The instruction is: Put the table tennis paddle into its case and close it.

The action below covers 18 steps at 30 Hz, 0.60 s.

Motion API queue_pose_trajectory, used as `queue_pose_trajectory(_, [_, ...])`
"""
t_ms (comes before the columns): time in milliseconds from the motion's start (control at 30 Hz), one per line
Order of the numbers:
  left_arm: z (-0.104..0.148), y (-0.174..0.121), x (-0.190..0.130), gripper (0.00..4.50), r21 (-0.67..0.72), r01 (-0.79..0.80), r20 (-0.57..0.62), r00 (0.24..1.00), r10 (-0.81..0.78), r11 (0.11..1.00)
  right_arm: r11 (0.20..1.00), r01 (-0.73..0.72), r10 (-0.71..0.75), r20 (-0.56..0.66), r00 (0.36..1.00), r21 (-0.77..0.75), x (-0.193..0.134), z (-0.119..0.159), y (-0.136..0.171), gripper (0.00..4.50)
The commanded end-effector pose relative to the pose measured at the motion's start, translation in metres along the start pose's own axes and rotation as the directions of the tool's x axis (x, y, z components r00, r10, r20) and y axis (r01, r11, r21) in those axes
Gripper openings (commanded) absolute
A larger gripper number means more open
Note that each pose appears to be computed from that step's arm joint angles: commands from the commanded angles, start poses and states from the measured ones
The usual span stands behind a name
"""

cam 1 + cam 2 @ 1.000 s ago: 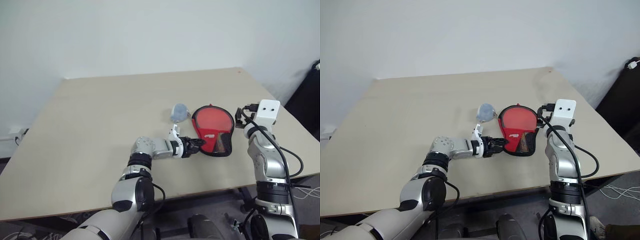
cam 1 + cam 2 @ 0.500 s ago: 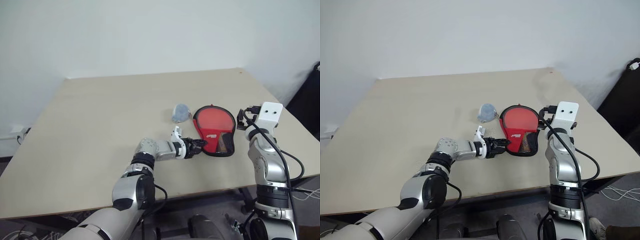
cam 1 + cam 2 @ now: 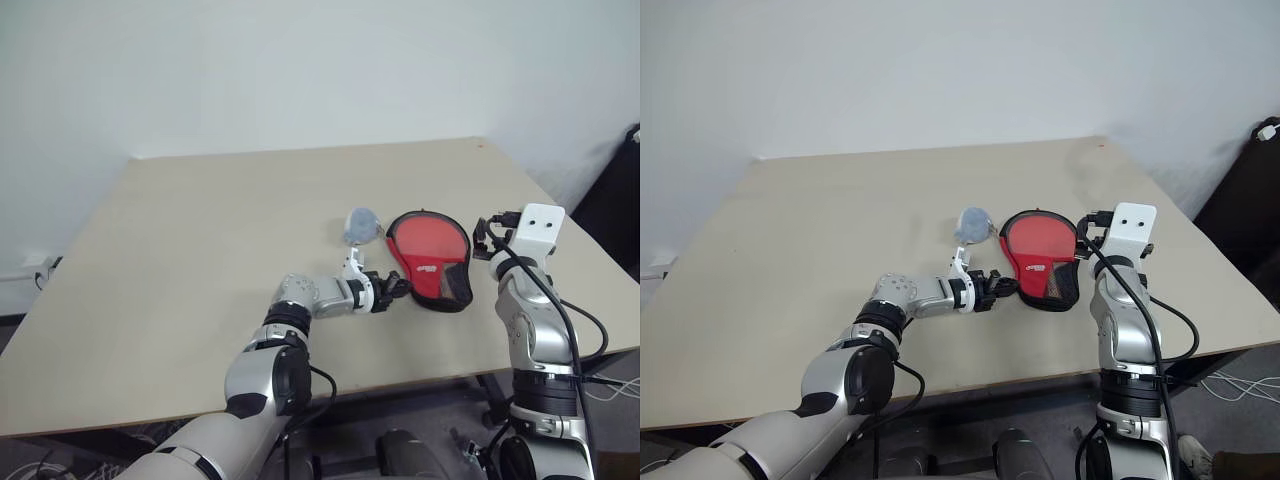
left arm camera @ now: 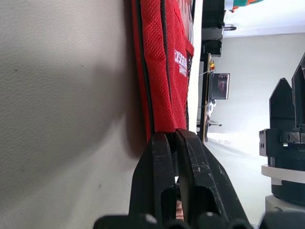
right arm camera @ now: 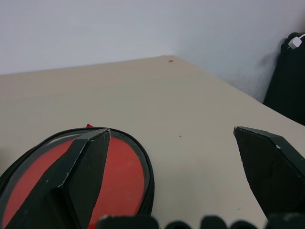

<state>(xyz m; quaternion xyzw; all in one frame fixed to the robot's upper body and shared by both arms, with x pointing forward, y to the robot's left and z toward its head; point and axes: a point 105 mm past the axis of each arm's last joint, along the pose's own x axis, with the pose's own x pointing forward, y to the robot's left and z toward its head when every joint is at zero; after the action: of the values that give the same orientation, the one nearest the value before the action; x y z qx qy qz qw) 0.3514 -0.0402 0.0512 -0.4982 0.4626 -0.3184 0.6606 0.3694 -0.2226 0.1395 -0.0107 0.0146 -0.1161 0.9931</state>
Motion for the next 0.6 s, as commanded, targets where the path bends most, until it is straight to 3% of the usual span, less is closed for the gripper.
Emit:
queue_pose_trajectory(33, [-0.022, -0.028, 0.023, 0.04, 0.021, 0.072, -0.068, 0.995, -0.07, 0.997, 1.0, 0.001, -0.001, 0.074, 0.997, 0.003, -0.001, 0.021, 0.002, 4.5])
queue_pose_trajectory(600, [0.011, -0.015, -0.016, 0.04, 0.166, 0.029, -0.05, 0.999, -0.021, 0.986, 1.0, -0.022, 0.022, 0.063, 0.998, 0.003, 0.001, 0.019, 0.008, 4.5])
